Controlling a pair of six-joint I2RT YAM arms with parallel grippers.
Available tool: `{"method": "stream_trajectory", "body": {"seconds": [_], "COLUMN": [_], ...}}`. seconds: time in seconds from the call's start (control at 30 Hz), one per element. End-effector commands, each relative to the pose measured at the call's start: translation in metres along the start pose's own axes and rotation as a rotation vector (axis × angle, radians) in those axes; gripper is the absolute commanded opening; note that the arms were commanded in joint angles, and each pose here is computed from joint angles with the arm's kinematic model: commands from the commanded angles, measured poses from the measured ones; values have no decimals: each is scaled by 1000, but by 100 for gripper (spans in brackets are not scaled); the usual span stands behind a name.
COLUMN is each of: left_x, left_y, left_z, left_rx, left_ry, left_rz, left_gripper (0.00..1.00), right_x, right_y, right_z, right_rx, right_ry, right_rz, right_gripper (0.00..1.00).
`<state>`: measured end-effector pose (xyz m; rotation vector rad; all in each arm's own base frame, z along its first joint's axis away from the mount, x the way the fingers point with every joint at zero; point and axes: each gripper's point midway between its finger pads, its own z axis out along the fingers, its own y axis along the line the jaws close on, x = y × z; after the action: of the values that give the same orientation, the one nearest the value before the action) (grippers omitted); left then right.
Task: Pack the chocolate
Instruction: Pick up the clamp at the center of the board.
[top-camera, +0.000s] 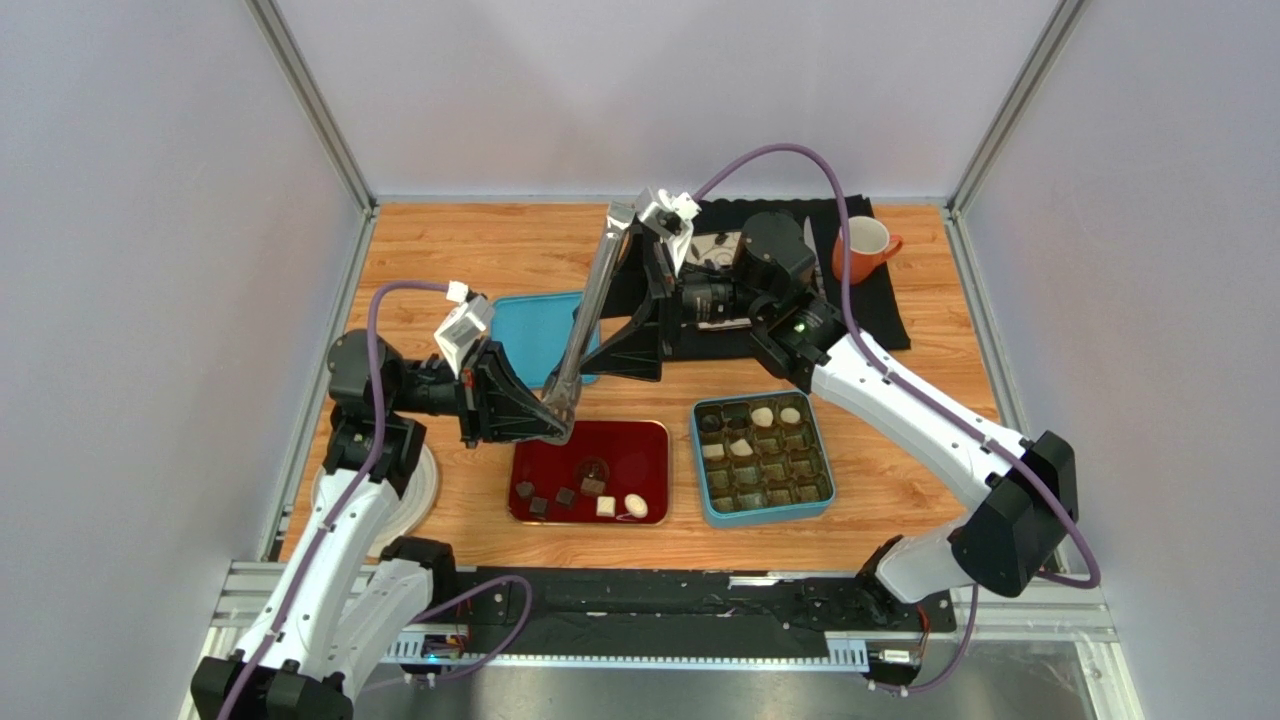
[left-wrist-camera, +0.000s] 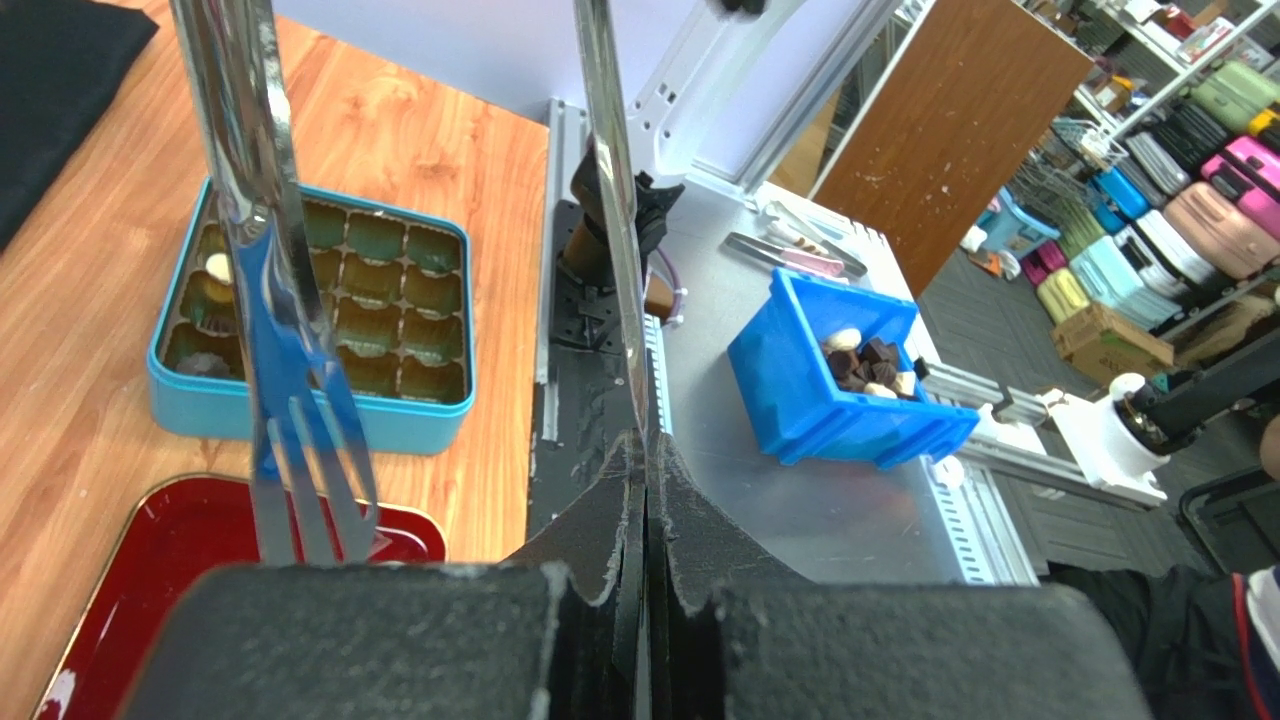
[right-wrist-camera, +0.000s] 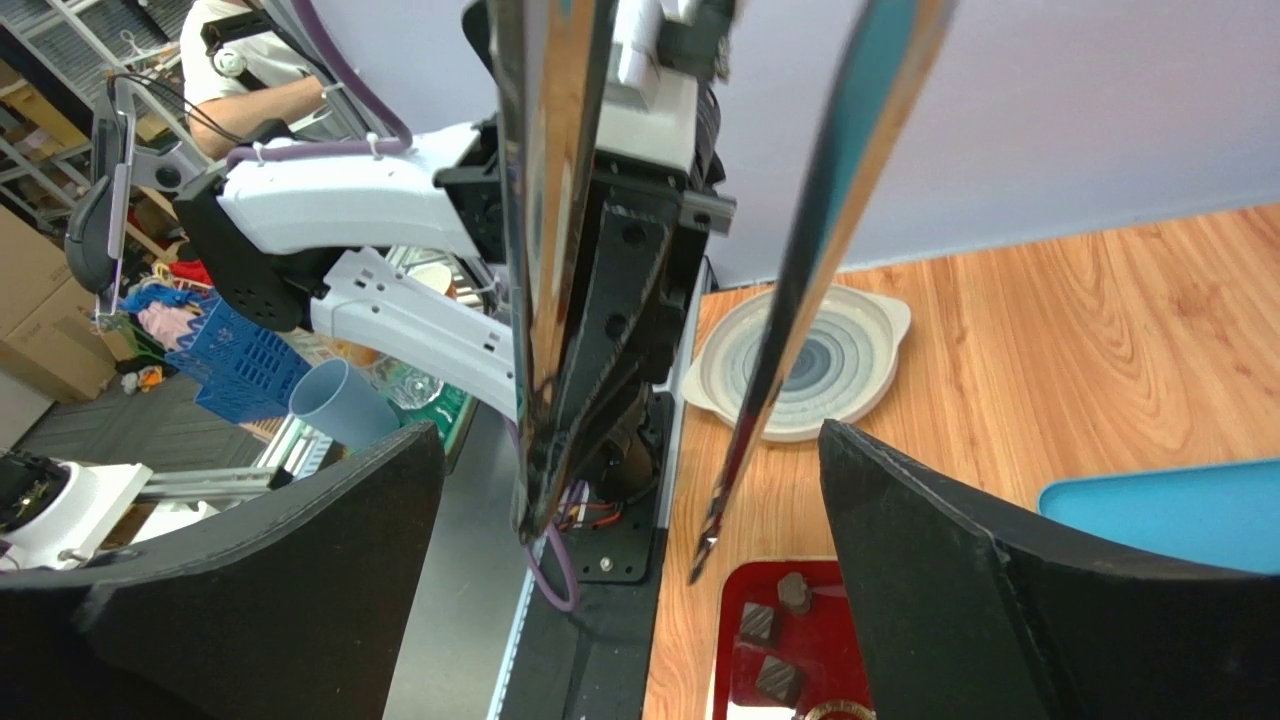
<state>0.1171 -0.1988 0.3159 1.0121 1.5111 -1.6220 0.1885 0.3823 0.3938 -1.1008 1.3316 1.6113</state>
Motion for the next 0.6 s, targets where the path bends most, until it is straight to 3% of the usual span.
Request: {"method": "stream_trajectory", "body": {"seconds": [0.0,0.3,0.57], "left_x": [31,30,28], "left_y": [-37,-37,-40], "left_z": [-14,-14,-14], "left_rx": [211,211,209], "left_ry": [184,185,186], "left_rz": [53,66,70], "left_gripper": [0,0,0], "right_x": [-32,-28,-8], "right_y": [15,8,11], "right_z": [9,25,26], "right_rx": [2,103,122], "right_ry": [-45,-33,59], "right_rz": [-67,-91,-66], "right_gripper": [95,69,48]}}
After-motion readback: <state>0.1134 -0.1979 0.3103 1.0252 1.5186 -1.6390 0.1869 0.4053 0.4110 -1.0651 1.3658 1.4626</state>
